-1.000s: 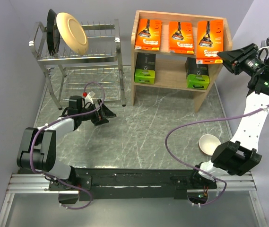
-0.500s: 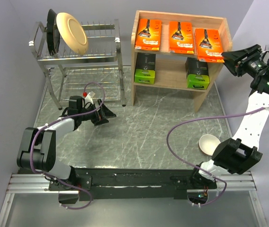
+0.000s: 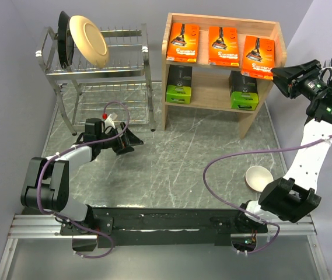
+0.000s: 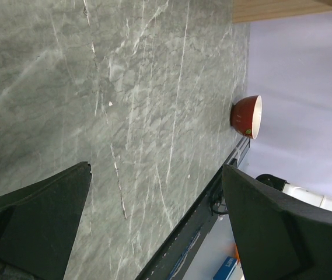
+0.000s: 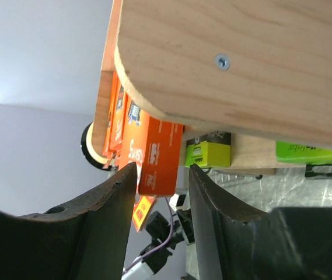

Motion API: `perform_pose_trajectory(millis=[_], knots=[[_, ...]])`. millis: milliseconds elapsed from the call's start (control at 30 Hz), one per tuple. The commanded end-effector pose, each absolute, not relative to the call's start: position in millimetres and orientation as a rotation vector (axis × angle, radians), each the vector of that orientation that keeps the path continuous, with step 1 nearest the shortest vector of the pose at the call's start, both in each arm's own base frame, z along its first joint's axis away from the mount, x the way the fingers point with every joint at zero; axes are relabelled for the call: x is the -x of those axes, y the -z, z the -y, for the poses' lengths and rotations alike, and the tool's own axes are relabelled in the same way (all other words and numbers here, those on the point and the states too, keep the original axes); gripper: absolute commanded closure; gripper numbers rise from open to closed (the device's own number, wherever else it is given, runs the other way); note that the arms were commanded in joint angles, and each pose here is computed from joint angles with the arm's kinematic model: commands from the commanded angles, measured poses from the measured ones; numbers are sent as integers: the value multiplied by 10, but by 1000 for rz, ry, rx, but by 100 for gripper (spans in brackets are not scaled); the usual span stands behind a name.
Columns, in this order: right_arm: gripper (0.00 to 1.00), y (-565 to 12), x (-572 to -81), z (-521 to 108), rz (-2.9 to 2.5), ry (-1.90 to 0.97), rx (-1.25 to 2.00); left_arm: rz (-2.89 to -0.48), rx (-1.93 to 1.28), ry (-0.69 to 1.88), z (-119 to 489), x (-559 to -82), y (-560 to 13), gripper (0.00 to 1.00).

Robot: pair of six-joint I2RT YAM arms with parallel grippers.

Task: Place and organize the shaving razors onto the shelf

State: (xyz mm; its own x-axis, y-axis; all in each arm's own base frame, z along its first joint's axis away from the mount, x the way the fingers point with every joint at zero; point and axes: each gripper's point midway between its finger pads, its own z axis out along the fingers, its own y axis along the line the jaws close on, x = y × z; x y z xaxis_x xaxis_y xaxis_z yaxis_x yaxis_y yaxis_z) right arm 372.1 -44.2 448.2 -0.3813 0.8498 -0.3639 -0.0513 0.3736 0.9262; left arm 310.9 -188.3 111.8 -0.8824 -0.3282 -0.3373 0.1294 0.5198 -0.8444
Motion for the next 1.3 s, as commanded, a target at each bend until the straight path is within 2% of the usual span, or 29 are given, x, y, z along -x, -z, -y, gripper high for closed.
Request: perform_pose_trajectory(millis=[0,433,733,900,1267], knots=[[51,-4708,-3596,346,-1630,-1176,-634,-2268,127,1316,1872,-3163,-1162,0],[57,-4606,-3486,197,-1658,-1205,-640,-2267,135,1318,1870,-3148,-1134,1],[72,-4721,-3580,209,-1634,-1219,-610,-2279,133,1303,1858,-3143,-1105,1],[85,-4752,-3655,261,-1620,-1222,-610,-2287,124,1294,1852,-3134,-1089,1],[87,-4684,-3789,527,-1578,-1196,-698,-2290,118,1286,1848,-3153,-1087,1]])
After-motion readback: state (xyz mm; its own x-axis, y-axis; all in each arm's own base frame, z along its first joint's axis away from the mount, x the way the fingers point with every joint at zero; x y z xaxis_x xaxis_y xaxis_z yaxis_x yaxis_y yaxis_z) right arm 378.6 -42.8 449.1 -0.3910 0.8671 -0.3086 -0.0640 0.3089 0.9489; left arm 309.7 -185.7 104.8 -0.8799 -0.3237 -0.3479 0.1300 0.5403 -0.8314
